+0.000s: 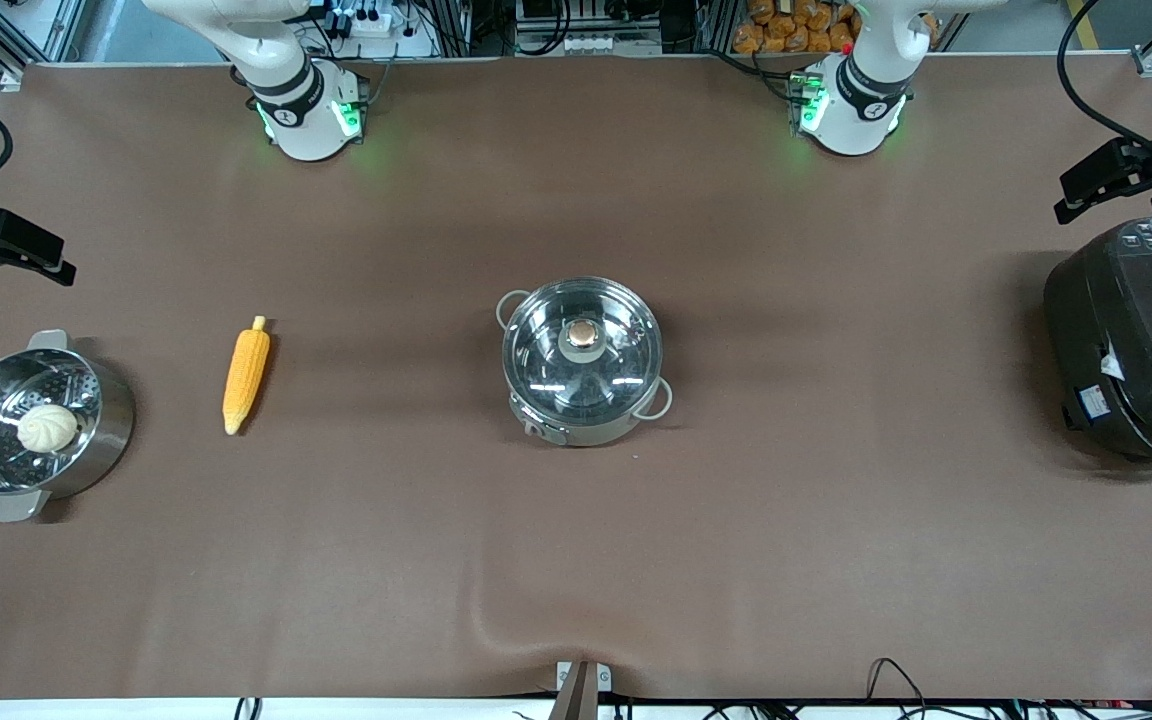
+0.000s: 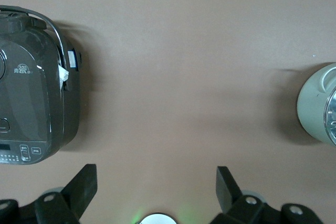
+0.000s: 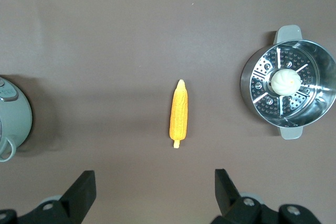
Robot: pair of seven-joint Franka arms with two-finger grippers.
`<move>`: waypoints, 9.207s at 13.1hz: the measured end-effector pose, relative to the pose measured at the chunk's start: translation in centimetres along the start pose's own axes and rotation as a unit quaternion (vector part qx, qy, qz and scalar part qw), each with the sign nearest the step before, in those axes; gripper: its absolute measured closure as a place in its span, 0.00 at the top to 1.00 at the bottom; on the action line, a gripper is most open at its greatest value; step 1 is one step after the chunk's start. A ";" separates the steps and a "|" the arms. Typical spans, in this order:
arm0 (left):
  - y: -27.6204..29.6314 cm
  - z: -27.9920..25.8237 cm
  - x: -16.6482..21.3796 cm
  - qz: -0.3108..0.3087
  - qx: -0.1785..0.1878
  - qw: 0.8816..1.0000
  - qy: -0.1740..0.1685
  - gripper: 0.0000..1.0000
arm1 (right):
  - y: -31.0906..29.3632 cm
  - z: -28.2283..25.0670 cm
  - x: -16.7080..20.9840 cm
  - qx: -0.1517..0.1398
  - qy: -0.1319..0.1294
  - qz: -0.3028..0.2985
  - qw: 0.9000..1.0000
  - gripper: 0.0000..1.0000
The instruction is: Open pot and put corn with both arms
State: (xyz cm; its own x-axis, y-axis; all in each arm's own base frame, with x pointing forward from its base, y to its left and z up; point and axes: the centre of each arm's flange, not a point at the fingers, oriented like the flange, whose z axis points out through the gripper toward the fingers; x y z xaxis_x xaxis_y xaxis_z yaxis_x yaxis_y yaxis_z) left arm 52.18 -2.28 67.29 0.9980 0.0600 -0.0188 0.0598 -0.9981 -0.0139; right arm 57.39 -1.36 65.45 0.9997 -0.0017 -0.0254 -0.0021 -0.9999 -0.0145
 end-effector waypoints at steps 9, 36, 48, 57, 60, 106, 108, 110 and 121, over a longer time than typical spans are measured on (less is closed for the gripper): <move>2.1 0.6 0.2 0.019 -0.014 1.000 -0.008 1.00 | 0.3 0.0 0.0 0.000 -0.001 0.003 1.000 1.00; 51.1 30.2 -4.4 -0.149 -0.022 0.989 0.007 1.00 | 3.8 45.7 -2.7 0.000 -0.053 -0.019 0.998 1.00; 51.1 31.7 -3.9 -0.153 -0.010 0.988 0.018 0.92 | 4.0 44.4 -1.5 0.006 -0.103 -0.017 0.994 0.38; 51.3 32.2 -4.1 -0.151 -0.008 0.988 0.016 0.57 | -6.9 27.1 4.4 0.053 -0.124 -0.028 0.991 0.34; 51.3 32.2 -4.1 -0.151 -0.007 0.988 0.016 0.50 | -11.1 25.1 4.4 0.052 -0.125 -0.012 0.991 0.34; -5.9 31.1 0.7 -0.054 -0.011 0.998 -0.007 0.50 | -20.8 21.8 7.6 0.001 -0.023 0.050 0.998 1.00; -2.3 31.8 0.3 -0.048 0.008 0.999 -0.004 0.50 | -14.3 19.8 8.1 0.007 -0.024 0.033 0.999 1.00; -1.0 32.6 -0.1 -0.040 0.027 0.999 0.002 0.50 | -9.2 17.8 7.0 0.012 -0.017 0.035 0.999 1.00; 0.6 43.0 2.4 -0.030 -0.016 0.999 0.018 0.50 | 2.8 3.1 -3.0 -0.009 0.003 0.019 1.000 1.00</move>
State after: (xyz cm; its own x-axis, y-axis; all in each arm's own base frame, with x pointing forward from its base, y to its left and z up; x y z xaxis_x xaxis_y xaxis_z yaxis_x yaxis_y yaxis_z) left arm 53.79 -2.15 24.27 0.9925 0.1206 0.0178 0.1203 -0.9926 0.0185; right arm 54.26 -4.11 62.43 0.9990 -0.0401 -0.0191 -0.0400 -0.9992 0.0035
